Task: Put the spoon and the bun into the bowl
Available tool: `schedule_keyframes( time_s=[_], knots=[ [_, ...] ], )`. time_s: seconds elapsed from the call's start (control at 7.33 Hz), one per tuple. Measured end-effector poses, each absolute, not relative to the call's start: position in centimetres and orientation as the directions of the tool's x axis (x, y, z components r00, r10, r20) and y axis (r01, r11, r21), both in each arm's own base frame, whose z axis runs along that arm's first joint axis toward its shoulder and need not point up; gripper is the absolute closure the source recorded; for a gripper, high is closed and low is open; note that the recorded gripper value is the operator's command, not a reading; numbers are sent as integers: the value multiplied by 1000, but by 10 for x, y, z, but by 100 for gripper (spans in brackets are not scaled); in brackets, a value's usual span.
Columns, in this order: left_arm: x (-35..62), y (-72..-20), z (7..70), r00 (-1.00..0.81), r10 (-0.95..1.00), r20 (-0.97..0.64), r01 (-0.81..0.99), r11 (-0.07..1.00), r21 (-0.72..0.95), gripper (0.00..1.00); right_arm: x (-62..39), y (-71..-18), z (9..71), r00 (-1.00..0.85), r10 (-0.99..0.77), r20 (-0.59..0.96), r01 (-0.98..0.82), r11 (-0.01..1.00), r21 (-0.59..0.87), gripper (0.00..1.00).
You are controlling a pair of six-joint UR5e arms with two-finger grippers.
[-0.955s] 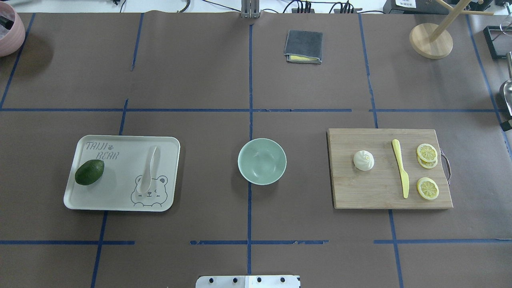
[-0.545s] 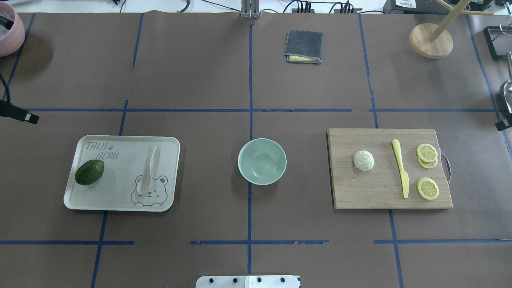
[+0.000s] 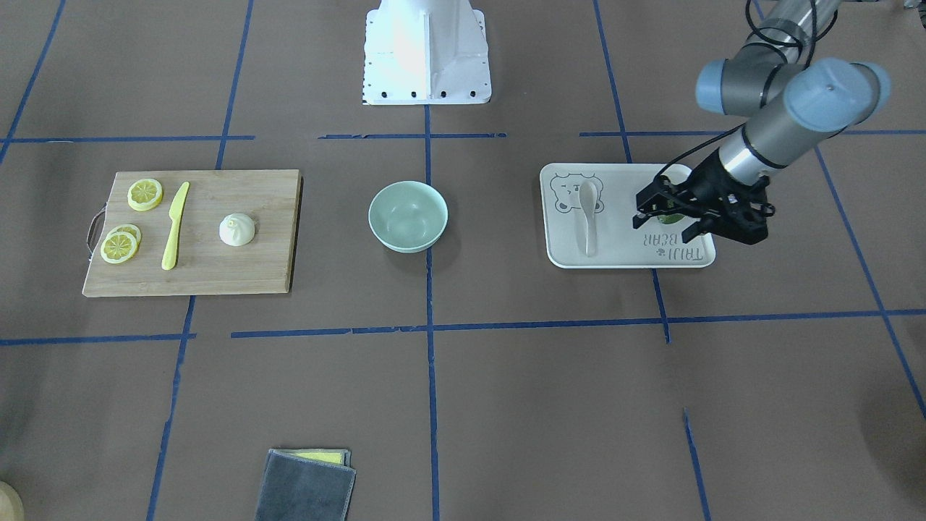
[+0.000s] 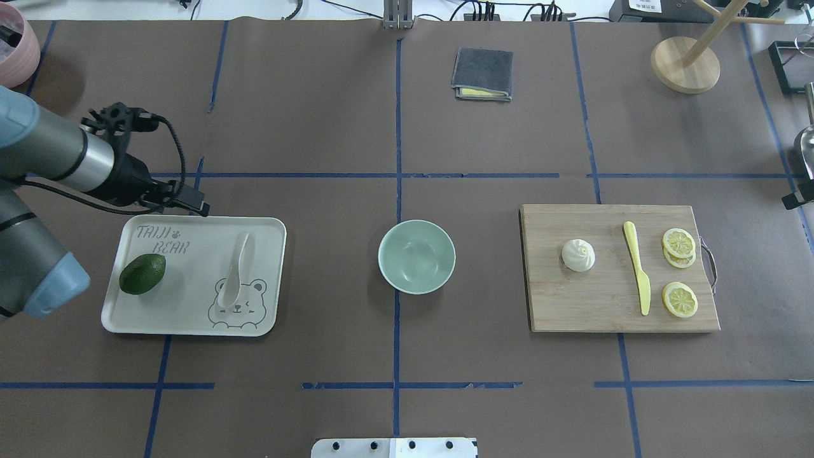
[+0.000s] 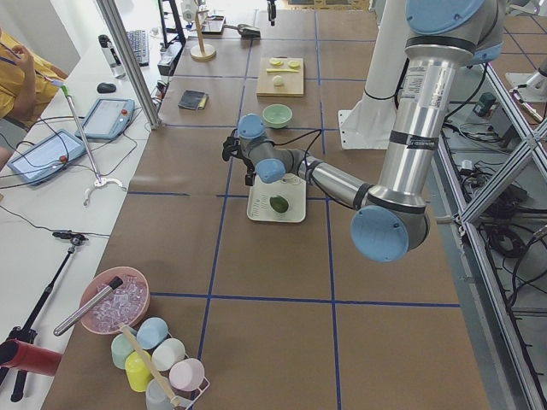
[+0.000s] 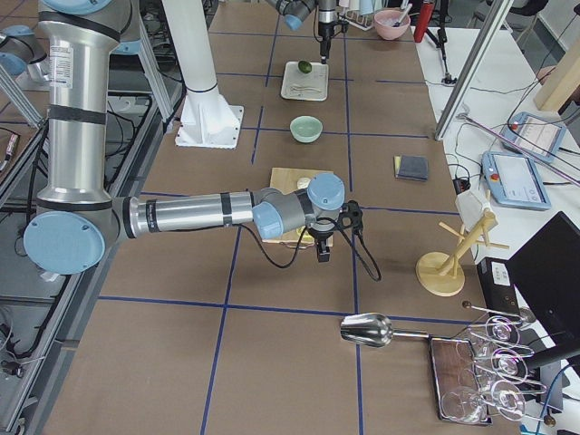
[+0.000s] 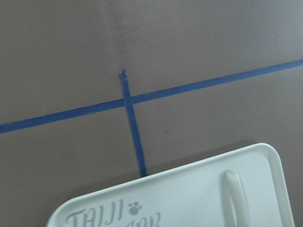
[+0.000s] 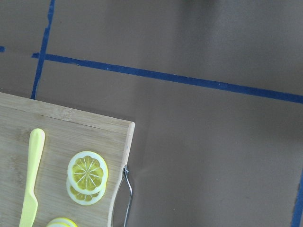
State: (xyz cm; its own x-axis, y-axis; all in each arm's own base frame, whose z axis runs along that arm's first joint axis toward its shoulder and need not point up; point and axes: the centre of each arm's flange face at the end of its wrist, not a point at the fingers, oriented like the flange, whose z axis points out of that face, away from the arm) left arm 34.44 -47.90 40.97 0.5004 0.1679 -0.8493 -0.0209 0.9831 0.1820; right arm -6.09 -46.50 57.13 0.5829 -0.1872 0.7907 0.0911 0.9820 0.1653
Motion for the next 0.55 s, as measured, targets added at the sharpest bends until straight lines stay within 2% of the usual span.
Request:
schedule_keyframes(
  time_s=[0.27,0.55],
  knots=[
    [378,-472,405,524,149,-838,-15,986,167,1,-61,-465,573,585,-187,789,92,982,165,0],
    [418,-461,397,571,142,-809,-26,988,155,7,-61,-463,575,584,-180,792,92,983,156,0]
  ],
)
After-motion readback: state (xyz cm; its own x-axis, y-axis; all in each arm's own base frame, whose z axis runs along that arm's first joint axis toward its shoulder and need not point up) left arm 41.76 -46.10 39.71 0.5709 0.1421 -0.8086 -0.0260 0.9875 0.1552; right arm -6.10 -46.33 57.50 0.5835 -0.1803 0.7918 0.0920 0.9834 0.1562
